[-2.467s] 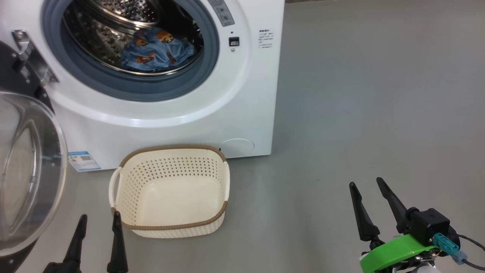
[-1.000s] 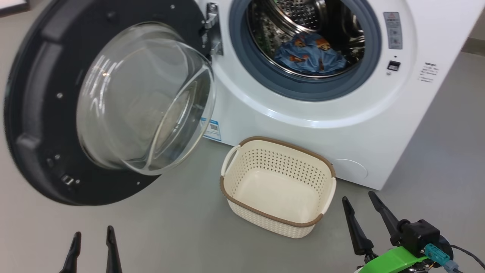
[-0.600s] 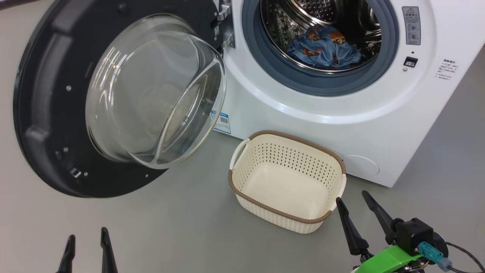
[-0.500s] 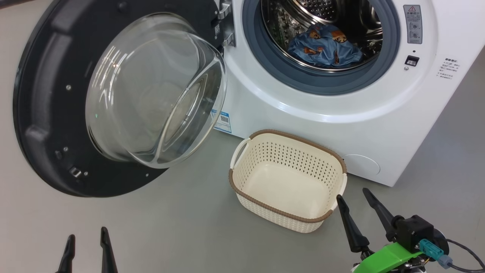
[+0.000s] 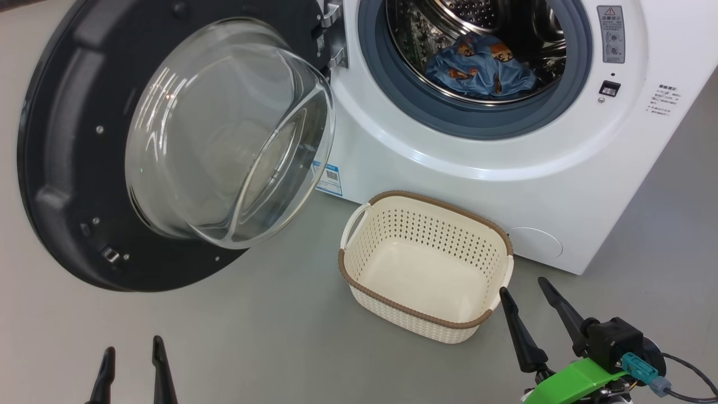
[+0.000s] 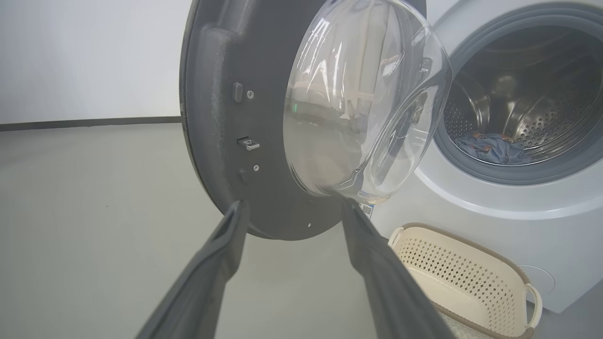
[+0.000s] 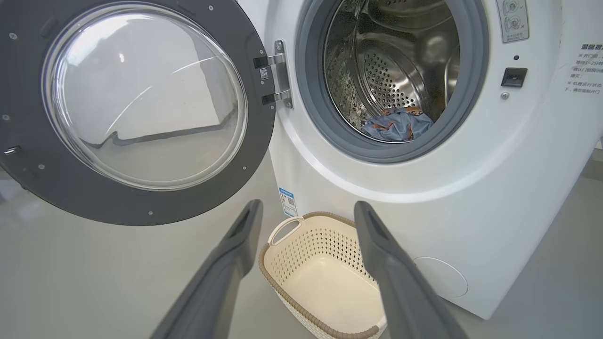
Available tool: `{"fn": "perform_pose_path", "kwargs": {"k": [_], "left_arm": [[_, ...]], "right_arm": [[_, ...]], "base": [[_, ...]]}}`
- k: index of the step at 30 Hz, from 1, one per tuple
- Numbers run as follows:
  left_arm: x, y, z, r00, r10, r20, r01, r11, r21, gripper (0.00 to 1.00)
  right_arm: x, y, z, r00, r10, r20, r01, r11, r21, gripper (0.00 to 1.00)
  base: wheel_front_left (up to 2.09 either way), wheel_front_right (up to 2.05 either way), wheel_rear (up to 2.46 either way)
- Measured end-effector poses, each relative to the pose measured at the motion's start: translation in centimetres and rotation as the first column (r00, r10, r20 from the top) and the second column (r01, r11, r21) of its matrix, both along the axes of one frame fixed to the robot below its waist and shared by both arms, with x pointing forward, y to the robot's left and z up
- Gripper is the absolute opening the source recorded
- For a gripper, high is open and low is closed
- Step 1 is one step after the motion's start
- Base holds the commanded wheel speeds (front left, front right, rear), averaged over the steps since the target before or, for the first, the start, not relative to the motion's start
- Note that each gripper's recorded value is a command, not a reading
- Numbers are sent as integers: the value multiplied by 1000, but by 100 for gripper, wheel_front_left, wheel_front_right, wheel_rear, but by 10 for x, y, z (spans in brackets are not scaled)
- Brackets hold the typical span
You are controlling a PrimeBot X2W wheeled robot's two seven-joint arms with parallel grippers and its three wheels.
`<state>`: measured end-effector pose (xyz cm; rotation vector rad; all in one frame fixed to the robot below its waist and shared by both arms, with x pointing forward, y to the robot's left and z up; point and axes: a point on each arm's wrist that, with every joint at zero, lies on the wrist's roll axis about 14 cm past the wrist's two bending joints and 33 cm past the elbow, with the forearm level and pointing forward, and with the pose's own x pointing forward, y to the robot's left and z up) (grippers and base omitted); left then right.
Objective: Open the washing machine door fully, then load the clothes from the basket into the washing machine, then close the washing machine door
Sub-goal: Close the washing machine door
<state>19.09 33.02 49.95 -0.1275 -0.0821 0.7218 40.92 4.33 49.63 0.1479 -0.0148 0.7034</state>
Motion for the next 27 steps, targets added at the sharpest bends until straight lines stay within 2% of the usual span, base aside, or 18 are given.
{"fn": "perform_pose_path", "kwargs": {"k": [17,18,19,27], "left_arm": [[1,-2,-1,1000,-8,0,8,1000,-2,100],[2,-2,-1,1000,-9,-1,9,1000,-3,40],[2,-3,-1,1000,-12,-2,12,1000,-4,0],[4,-6,-10,1000,-27,-6,27,999,-42,0]], "right_arm": [[2,-2,1,1000,-9,1,9,1000,3,100],[2,-3,1,1000,-11,1,11,1000,3,100],[2,-3,1,1000,-12,1,12,1000,4,100],[4,-6,1,1000,-27,0,27,1000,11,100]], "base": [[0,0,0],[0,0,0],[0,0,0],[0,0,0]]}}
